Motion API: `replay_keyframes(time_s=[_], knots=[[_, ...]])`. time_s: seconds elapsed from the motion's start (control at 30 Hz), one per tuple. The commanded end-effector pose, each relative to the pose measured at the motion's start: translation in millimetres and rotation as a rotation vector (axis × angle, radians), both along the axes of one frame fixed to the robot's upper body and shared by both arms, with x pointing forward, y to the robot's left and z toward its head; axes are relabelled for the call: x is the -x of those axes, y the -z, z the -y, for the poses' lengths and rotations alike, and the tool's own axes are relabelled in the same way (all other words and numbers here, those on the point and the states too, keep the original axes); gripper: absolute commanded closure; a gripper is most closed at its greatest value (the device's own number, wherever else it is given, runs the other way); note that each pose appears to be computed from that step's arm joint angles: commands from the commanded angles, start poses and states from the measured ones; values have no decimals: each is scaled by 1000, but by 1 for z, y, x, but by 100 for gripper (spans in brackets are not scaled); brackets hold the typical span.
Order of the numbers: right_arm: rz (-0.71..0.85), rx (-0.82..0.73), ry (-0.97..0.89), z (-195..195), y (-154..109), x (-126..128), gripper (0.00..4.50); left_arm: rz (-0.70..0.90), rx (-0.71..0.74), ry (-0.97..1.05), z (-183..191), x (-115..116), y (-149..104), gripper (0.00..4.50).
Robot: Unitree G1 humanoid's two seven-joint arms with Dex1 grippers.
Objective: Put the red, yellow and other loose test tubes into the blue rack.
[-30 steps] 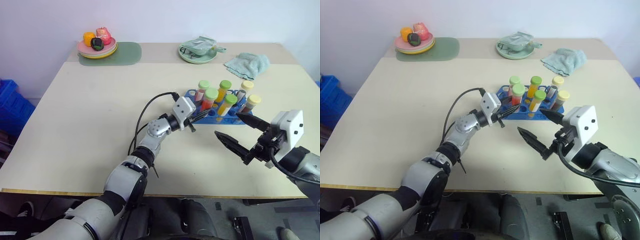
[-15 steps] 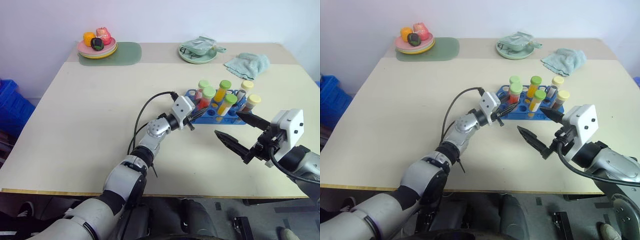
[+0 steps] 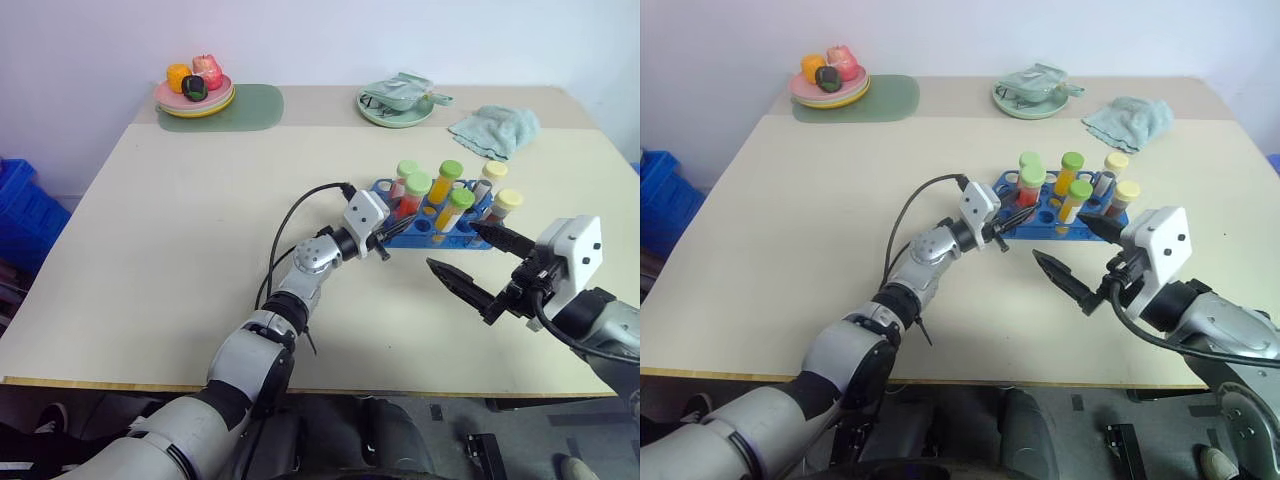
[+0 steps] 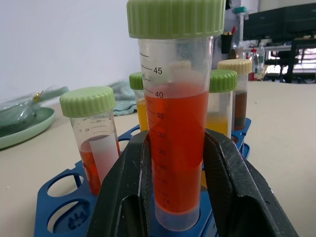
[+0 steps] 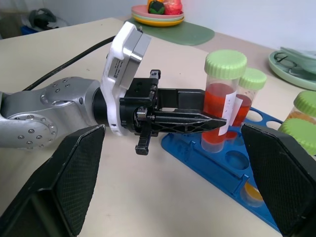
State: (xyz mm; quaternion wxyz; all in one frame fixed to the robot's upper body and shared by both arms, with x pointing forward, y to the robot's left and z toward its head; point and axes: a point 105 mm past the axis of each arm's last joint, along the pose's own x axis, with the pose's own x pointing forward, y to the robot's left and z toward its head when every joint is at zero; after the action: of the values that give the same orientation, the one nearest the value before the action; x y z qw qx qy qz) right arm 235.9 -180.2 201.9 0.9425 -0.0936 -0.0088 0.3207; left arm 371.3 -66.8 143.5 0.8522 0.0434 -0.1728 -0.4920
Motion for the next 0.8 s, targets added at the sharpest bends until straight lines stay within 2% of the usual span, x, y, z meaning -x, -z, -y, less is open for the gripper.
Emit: replay_keyframes(time_s=[0.03, 0.1, 0.2, 0.33, 0.37, 0.6, 0.8], knots=[[49, 1, -8, -2, -9, 0, 0, 7, 10, 28, 5, 5, -2, 331], [49, -1, -8, -2, -9, 0, 0, -5, 22, 28, 5, 5, -2, 331], [56, 0, -7, -2, -9, -1, 0, -4, 19, 46, 5, 6, -3, 222], [54, -4, -11, -3, -10, -1, 0, 8, 3, 30, 3, 3, -5, 21], [57, -4, -10, -3, -10, -1, 0, 8, 5, 17, 2, 2, -5, 10], [64, 0, -11, -3, -10, -3, 0, 43, 27, 1, -1, 0, -13, 10], [70, -2, -7, 1, -10, -8, 0, 35, 75, 18, -23, 3, -22, 10]])
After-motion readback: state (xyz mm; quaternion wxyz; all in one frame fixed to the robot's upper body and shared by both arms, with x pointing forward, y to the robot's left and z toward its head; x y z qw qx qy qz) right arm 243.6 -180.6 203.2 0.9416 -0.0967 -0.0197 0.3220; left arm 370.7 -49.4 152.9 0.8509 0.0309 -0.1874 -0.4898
